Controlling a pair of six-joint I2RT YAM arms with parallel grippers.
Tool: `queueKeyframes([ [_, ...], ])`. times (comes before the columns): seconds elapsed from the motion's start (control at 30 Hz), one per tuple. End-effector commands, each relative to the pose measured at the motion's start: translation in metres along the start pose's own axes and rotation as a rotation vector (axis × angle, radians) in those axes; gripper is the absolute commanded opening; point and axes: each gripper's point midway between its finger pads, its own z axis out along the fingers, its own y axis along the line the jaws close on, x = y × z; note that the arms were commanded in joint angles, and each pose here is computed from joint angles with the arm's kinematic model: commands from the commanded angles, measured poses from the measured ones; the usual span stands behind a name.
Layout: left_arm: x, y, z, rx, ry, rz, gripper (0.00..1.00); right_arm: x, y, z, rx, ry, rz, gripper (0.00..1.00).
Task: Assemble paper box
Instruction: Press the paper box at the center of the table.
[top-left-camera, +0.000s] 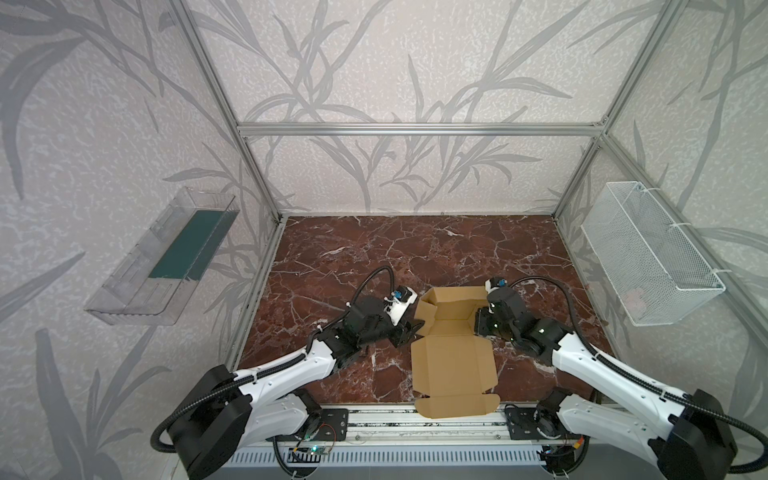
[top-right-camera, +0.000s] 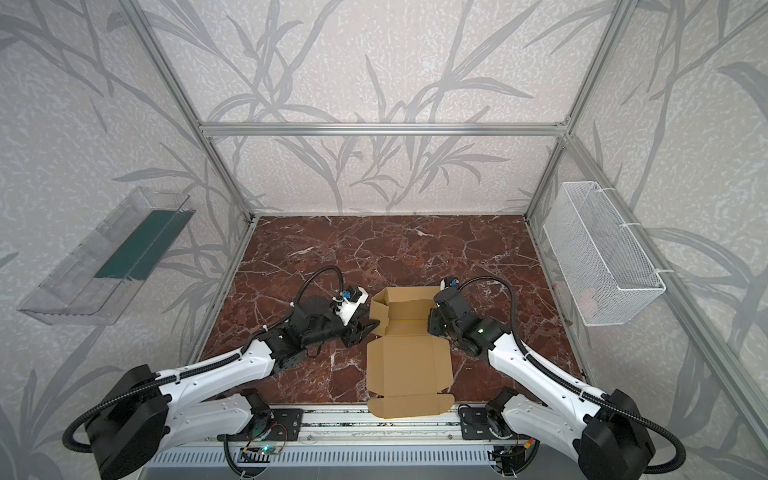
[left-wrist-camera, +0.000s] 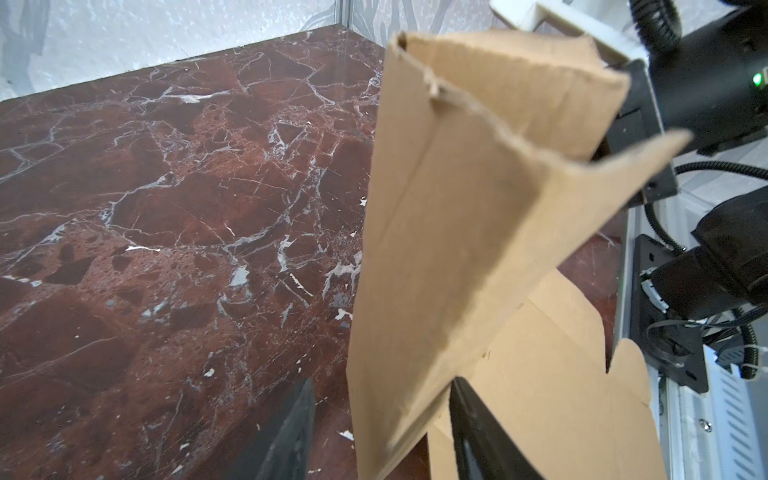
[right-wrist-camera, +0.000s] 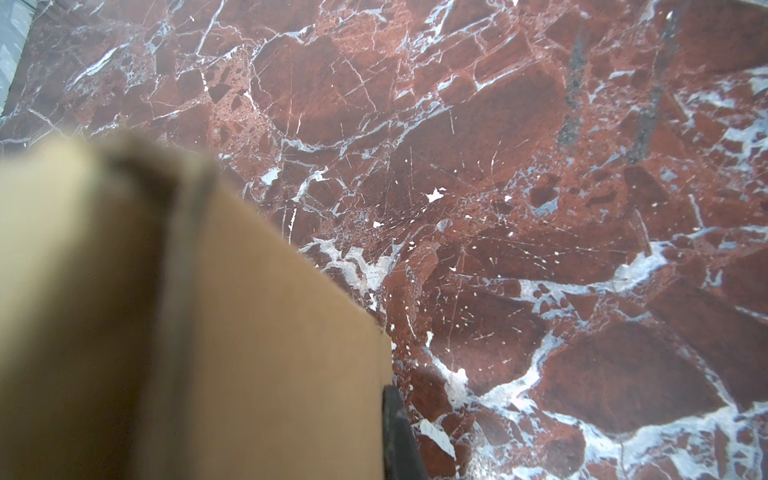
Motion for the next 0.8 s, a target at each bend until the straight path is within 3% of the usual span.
queueKeyframes([
  [0.0,-0.026,-0.003,0.001,0.017,-0.065,0.014,0.49,-0.002,0.000,0.000,-0.002,-0.012,0.006,0.00],
  [0.77,-0.034,-0.009,0.013,0.053,-0.047,-0.013,0.34,-0.010,-0.001,-0.005,0.070,-0.044,0.065,0.00],
])
